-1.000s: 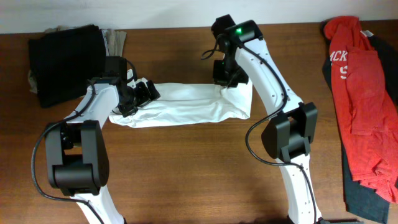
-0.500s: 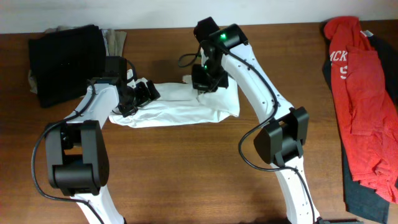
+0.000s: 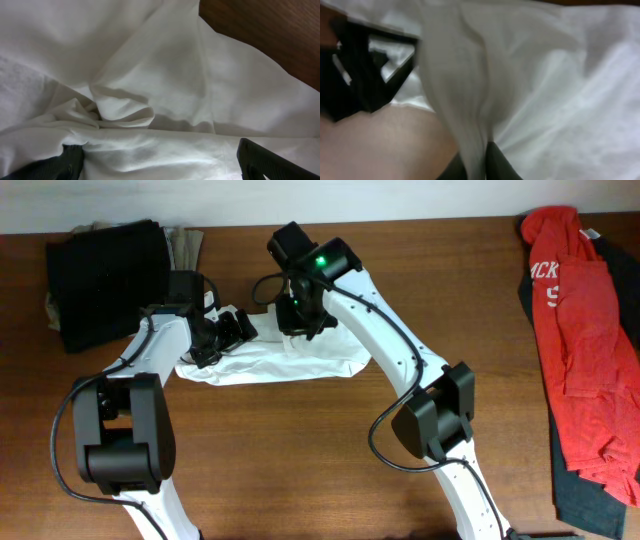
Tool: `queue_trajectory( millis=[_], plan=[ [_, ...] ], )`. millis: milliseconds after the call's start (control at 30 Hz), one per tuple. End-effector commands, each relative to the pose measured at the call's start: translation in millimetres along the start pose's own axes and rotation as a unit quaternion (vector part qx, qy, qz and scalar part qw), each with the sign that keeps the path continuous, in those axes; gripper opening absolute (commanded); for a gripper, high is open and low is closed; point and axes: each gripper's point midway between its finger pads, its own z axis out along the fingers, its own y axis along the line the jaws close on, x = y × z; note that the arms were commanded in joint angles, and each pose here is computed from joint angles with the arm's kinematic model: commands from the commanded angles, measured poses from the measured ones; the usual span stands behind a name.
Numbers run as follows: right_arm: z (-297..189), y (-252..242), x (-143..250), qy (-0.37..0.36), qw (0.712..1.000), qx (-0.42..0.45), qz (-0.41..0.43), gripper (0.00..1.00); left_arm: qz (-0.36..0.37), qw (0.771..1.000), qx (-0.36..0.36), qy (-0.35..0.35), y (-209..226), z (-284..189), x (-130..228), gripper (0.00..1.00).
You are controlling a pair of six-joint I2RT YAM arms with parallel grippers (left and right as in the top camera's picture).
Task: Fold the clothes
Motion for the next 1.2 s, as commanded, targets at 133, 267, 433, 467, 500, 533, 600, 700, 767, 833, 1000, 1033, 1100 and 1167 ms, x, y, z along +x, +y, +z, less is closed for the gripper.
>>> queue_trajectory(
  millis=[133, 267, 433, 467, 500, 533, 600, 700, 767, 833, 1000, 1033, 1100, 1167],
  plan=[
    [28.3, -6.7, -0.5, -0.006, 1.0, 0.006, 0.012, 0.66, -0.035, 0.993, -0.102, 0.057, 64.9, 35.1, 35.2, 0.99],
    [0.9, -28.7, -8.2, -0.01, 1.0, 0.017, 0.023, 0.78, -0.031, 0.992, -0.103, 0.062, 65.4, 34.6, 37.5, 0.99],
    [-42.8, -116.0, -12.4, 0.022, 0.993, 0.049, 0.104, 0.79, 0.011, 0.991, -0.084, 0.107, 60.2, 29.9, 55.0, 0.99],
    [-41.9, -127.8, -10.5, 0.031, 0.991, 0.054, 0.115, 0.68, 0.013, 0.99, -0.081, 0.11, 58.2, 27.4, 54.7, 0.99],
    [-40.5, -135.2, -7.7, 0.046, 0.992, 0.041, 0.108, 0.37, 0.015, 0.99, -0.081, 0.111, 54.5, 21.2, 51.4, 0.99],
    [-36.6, -134.5, -4.6, 0.058, 0.993, 0.022, 0.099, 0.12, 0.017, 0.99, -0.08, 0.111, 49.8, 13.6, 47.0, 0.99],
    [-27.4, -134.2, 0.8, 0.072, 0.992, 0.018, 0.1, 0.04, 0.033, 0.991, -0.077, 0.109, 39.8, 0.2, 39.4, 0.99],
    [-7.4, -130.5, 8.5, 0.088, 0.991, 0.015, 0.096, 0.04, 0.104, 0.988, -0.024, 0.113, 2.7, -11.7, 38.8, 0.98],
    [9.2, -127.0, 20.1, 0.108, 0.99, 0.018, 0.091, 0.04, 0.125, 0.984, -0.018, 0.122, -13.9, -7.6, 49.3, 0.95],
    [22.4, -128.3, 34.7, 0.132, 0.987, 0.026, 0.091, 0.04, 0.143, 0.982, -0.016, 0.126, -26.0, -4.3, 57.1, 0.95],
    [56.7, -143.0, 56.0, 0.159, 0.982, 0.039, 0.099, 0.04, 0.186, 0.973, -0.012, 0.136, -54.0, 3.7, 77.9, 0.94],
    [64.1, -145.2, 58.4, 0.159, 0.982, 0.039, 0.099, 0.04, 0.194, 0.972, -0.013, 0.132, -58.0, 5.5, 78.7, 0.94],
    [72.7, -148.1, 60.7, 0.157, 0.982, 0.04, 0.098, 0.04, 0.196, 0.972, -0.012, 0.131, -59.5, 6.0, 78.7, 0.94],
    [74.4, -166.1, 63.2, 0.152, 0.979, 0.089, 0.101, 0.04, 0.196, 0.972, -0.012, 0.131, -59.4, 5.9, 78.8, 0.94]
  ],
)
